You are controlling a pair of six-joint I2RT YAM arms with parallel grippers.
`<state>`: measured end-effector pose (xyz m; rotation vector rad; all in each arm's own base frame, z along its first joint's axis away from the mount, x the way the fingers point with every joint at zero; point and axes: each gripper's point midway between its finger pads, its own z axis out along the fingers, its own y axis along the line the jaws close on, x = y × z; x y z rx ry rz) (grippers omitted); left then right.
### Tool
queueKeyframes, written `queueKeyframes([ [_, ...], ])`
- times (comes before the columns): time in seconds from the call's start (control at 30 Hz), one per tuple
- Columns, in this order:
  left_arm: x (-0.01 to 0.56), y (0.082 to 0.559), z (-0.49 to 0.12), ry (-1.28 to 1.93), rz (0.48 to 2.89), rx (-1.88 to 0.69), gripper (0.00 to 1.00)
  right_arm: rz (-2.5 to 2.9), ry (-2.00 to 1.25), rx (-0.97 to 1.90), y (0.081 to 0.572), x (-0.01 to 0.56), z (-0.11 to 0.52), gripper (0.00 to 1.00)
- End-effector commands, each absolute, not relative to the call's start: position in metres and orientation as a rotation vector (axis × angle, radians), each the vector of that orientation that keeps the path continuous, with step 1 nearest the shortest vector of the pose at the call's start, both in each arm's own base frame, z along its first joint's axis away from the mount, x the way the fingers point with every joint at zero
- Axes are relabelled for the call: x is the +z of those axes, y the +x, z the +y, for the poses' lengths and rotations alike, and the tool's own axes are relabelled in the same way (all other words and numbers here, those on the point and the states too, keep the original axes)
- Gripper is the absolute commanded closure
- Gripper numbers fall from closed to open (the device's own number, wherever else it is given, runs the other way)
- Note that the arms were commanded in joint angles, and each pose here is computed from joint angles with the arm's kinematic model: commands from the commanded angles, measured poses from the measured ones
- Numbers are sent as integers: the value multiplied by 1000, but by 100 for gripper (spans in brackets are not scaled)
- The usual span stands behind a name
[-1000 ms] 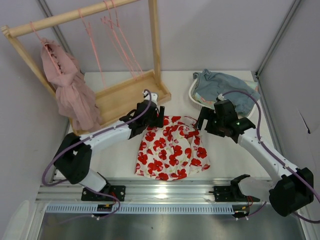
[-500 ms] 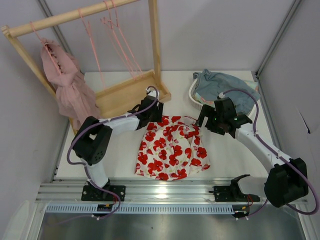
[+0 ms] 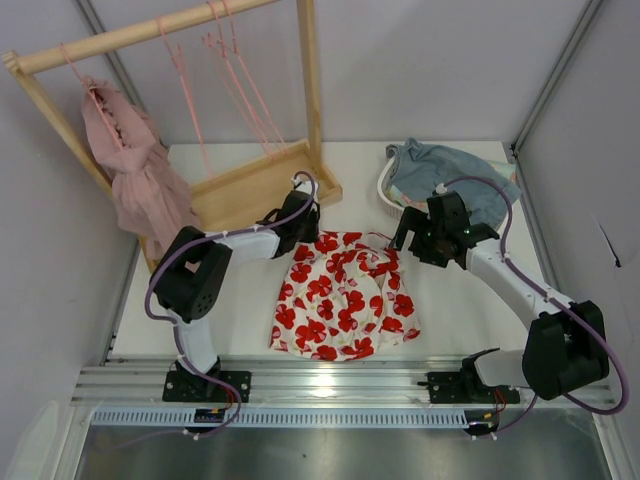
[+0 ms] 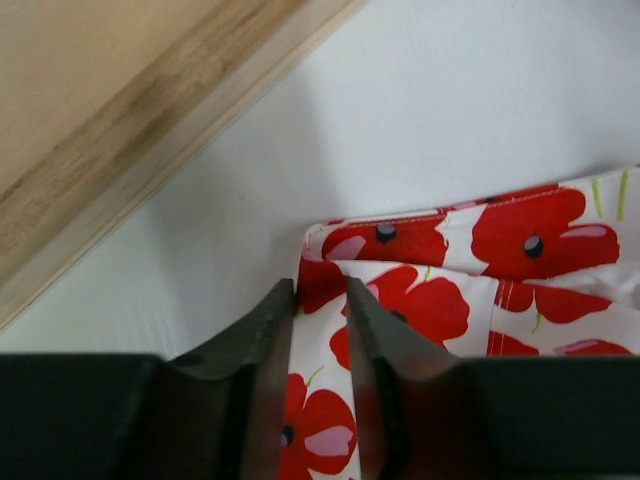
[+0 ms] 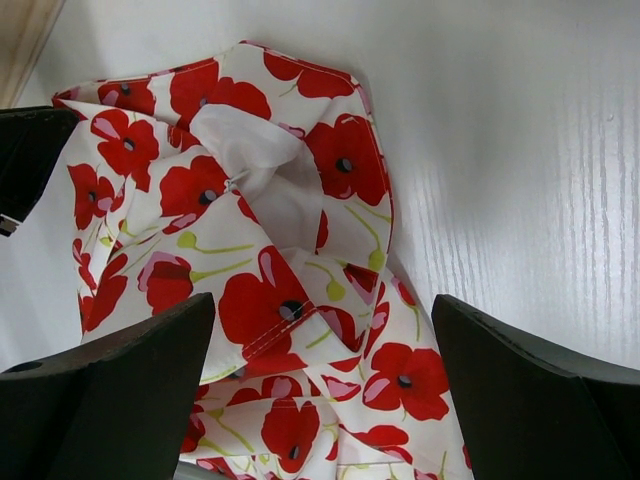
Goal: Place the skirt on the hanger
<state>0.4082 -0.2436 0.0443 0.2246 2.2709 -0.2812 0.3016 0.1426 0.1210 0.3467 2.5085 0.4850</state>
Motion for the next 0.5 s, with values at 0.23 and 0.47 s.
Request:
queueKeyframes([
  [0.23,78,425,-234,193,2135,-373,100,2419,416,625,335,131,165,4],
  [0.47,142,412,-216,149,1987,-371,100,2422,434,634,341,123,173,12],
])
